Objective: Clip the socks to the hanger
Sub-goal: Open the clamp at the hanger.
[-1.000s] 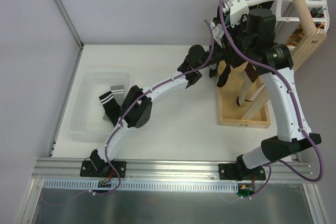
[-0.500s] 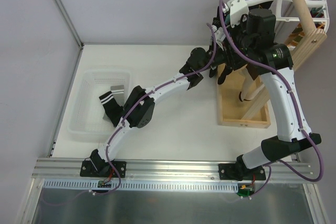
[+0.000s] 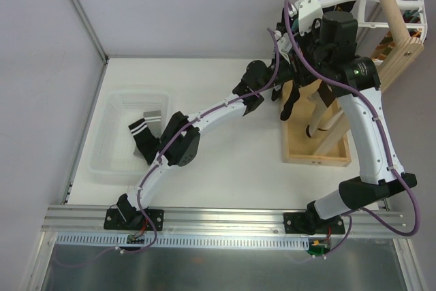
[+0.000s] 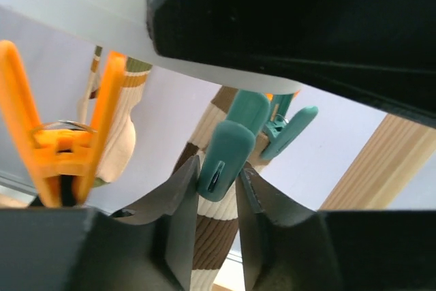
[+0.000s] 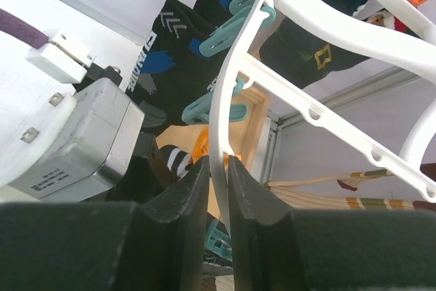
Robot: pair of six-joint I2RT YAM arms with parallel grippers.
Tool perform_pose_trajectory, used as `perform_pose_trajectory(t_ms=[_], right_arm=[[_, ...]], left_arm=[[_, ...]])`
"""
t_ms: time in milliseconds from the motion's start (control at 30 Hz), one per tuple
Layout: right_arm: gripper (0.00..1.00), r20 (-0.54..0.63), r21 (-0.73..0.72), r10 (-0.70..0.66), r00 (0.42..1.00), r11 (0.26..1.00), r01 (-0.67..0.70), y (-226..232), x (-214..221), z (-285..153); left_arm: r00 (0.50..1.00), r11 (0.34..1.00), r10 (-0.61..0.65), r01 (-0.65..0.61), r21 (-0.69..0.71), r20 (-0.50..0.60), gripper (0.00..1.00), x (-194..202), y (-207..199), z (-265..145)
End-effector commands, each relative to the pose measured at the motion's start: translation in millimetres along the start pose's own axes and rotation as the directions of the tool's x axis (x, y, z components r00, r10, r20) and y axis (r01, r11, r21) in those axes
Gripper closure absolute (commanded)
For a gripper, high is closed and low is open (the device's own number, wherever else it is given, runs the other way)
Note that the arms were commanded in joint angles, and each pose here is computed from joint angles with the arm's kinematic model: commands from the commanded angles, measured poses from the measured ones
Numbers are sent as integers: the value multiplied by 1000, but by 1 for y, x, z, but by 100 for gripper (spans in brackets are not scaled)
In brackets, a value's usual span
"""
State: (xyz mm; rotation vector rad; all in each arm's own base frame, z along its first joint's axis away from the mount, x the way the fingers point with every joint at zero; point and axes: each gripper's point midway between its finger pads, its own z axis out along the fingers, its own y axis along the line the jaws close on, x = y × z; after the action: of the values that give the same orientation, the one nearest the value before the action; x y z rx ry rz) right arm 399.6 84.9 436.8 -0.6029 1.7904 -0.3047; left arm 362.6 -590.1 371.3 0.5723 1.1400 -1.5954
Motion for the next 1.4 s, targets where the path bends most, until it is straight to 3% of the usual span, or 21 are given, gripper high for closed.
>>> perform_pose_trajectory(t_ms=[0, 133, 467, 700, 833, 1133, 1367], right_arm=[[80, 45, 39, 17, 999, 999, -19, -10, -12, -8], [80, 49, 51, 40, 998, 998, -42, -13, -13, -11], [80, 43, 68, 121, 992, 990, -124, -17, -14, -17], [59, 162, -85, 408, 899, 913, -399, -5, -41, -75], [47, 124, -141, 495, 860, 867, -478, 7, -33, -94], [44, 70, -147, 591, 804, 803, -578, 20, -9, -109], [42, 20, -153, 599, 801, 793, -590, 35, 1, -95]], left_arm=[[996, 994, 59, -65, 88, 70, 76, -31, -30, 4], [995, 994, 64, -71, 83, 75, 84, -36, -39, -6], [992, 996, 70, -75, 42, 106, 89, -58, -61, -33], [994, 999, 50, -48, -26, 94, 92, -59, -51, -34], [993, 998, 51, -46, -53, 103, 93, -64, -50, -38], [992, 996, 75, -68, -66, 100, 93, -70, -57, -46], [991, 995, 88, -82, -60, 102, 93, -74, -63, -48]])
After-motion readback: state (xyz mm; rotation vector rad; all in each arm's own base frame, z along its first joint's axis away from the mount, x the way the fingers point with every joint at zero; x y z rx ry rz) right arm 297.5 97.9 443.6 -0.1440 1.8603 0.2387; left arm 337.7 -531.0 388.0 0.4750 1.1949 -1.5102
